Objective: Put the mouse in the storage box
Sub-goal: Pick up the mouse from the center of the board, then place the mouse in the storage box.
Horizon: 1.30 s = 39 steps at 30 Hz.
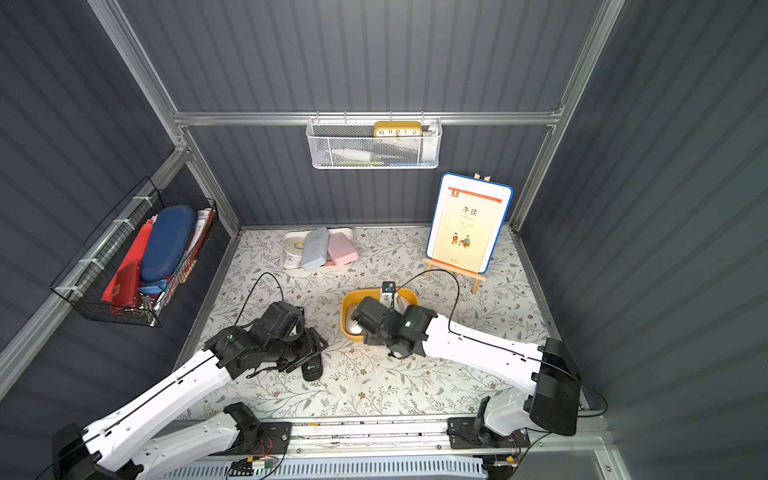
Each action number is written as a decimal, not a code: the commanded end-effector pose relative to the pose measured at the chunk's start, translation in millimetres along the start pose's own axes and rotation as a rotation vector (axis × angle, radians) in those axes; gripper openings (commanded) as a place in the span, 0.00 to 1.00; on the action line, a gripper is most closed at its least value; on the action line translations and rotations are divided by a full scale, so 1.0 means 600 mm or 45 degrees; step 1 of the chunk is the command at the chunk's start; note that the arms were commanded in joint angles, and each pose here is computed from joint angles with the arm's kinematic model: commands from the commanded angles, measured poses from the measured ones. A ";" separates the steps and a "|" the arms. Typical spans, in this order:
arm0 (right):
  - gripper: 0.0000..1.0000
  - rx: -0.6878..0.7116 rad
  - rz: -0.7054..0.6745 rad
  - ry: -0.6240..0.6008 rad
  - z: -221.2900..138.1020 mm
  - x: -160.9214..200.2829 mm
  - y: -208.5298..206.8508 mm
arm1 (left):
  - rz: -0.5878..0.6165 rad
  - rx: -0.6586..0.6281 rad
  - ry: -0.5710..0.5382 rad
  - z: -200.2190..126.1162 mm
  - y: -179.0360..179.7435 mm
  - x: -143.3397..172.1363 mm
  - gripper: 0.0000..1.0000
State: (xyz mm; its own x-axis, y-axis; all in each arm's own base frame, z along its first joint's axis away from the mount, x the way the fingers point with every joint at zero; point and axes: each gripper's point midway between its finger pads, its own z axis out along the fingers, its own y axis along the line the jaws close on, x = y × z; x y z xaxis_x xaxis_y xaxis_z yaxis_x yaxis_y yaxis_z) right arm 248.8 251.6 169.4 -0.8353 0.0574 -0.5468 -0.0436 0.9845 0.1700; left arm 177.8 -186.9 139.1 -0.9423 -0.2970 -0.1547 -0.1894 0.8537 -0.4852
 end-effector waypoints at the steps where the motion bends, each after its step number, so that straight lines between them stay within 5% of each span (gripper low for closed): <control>1: 0.61 -0.025 -0.146 0.073 0.034 -0.029 -0.004 | 0.230 0.008 -0.020 -0.003 -0.034 -0.019 0.66; 6: 0.61 -0.037 -0.149 0.192 0.105 -0.054 -0.004 | 0.334 0.025 0.036 0.028 -0.066 -0.020 0.67; 17: 0.61 0.020 -0.109 0.320 0.197 -0.051 -0.022 | 0.254 0.115 -0.073 0.058 -0.114 -0.089 0.71; 24: 0.61 -0.017 -0.098 0.356 0.204 -0.034 -0.020 | 0.298 0.285 -0.081 0.077 -0.138 -0.155 0.72; 31: 0.62 -0.015 -0.081 0.399 0.224 -0.019 -0.019 | 0.509 0.736 -0.071 0.031 -0.217 -0.158 0.74; 39: 0.65 0.025 -0.077 0.402 0.235 -0.015 -0.032 | 0.408 0.811 0.070 0.072 -0.166 -0.179 0.73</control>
State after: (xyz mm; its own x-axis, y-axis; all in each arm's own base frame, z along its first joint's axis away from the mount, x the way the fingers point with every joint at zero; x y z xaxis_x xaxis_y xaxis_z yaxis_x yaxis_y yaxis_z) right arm 334.1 261.8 64.1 -0.9559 -0.0624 -0.2869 -0.1076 0.9836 0.1447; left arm 315.4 -259.7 180.2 -0.9235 -0.0886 -0.3733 0.2707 0.5390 -0.7976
